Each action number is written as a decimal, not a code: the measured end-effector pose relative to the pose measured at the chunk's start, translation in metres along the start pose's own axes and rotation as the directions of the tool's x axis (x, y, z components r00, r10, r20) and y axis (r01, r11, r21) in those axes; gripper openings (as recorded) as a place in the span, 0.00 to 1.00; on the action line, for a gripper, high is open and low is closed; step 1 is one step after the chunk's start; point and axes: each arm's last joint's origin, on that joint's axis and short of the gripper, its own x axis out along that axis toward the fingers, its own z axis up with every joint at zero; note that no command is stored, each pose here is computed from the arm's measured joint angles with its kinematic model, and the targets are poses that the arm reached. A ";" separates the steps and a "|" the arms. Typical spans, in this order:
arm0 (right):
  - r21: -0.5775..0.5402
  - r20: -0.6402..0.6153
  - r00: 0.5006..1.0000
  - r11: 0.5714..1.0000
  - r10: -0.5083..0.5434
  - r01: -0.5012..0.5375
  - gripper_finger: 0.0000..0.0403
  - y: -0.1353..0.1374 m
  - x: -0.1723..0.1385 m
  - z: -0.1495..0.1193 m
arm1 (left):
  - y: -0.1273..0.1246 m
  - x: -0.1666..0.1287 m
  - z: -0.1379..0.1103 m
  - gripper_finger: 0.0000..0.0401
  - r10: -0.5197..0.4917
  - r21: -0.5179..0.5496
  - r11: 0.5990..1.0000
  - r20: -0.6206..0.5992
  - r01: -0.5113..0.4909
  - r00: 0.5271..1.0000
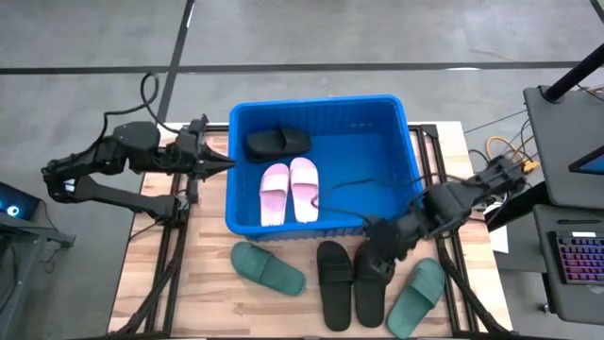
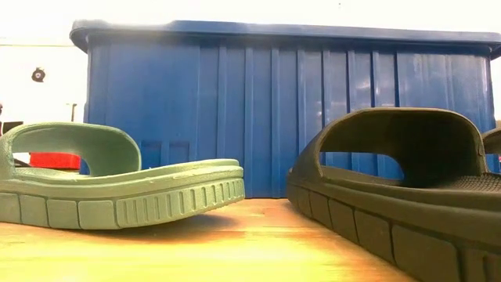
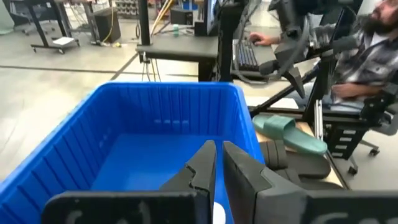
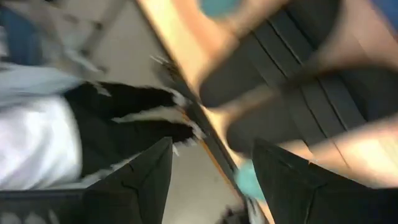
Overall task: Pick and place slides into bin
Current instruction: Put the green slide into the blue container
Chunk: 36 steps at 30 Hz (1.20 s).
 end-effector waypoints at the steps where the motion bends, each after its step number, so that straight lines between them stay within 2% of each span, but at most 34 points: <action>1: 0.036 -0.030 0.998 0.998 -0.053 0.054 0.52 -0.002 0.005 -0.003 | 0.000 0.001 -0.002 0.03 0.000 0.001 1.000 -0.010 0.000 1.000; 5: 0.131 -0.132 0.962 0.958 -0.237 0.254 0.52 -0.007 0.026 -0.018 | 0.000 0.005 -0.011 0.03 0.001 0.003 1.000 -0.036 -0.001 0.999; 10: 0.174 -0.196 0.918 0.909 -0.345 0.378 0.52 -0.005 0.047 -0.033 | 0.000 0.006 -0.013 0.03 0.001 0.003 1.000 -0.047 -0.001 0.999; 15: 0.202 -0.248 0.849 0.832 -0.466 0.516 0.52 -0.006 0.068 -0.045 | 0.000 0.004 -0.013 0.03 0.000 0.003 1.000 -0.040 0.000 0.999; 24: 0.081 -0.348 0.747 0.775 -0.567 0.626 0.52 0.000 0.112 -0.075 | 0.000 0.001 -0.012 0.03 0.000 0.002 1.000 -0.033 0.000 0.999; 28: 0.043 -0.355 0.709 0.747 -0.610 0.664 0.52 0.001 0.129 -0.088 | 0.000 0.001 -0.012 0.03 0.000 0.002 1.000 -0.034 0.000 0.999; 36: 0.003 -0.356 0.612 0.653 -0.707 0.757 0.52 -0.008 0.167 -0.108 | 0.000 0.004 -0.013 0.03 0.000 0.001 1.000 -0.042 0.000 0.999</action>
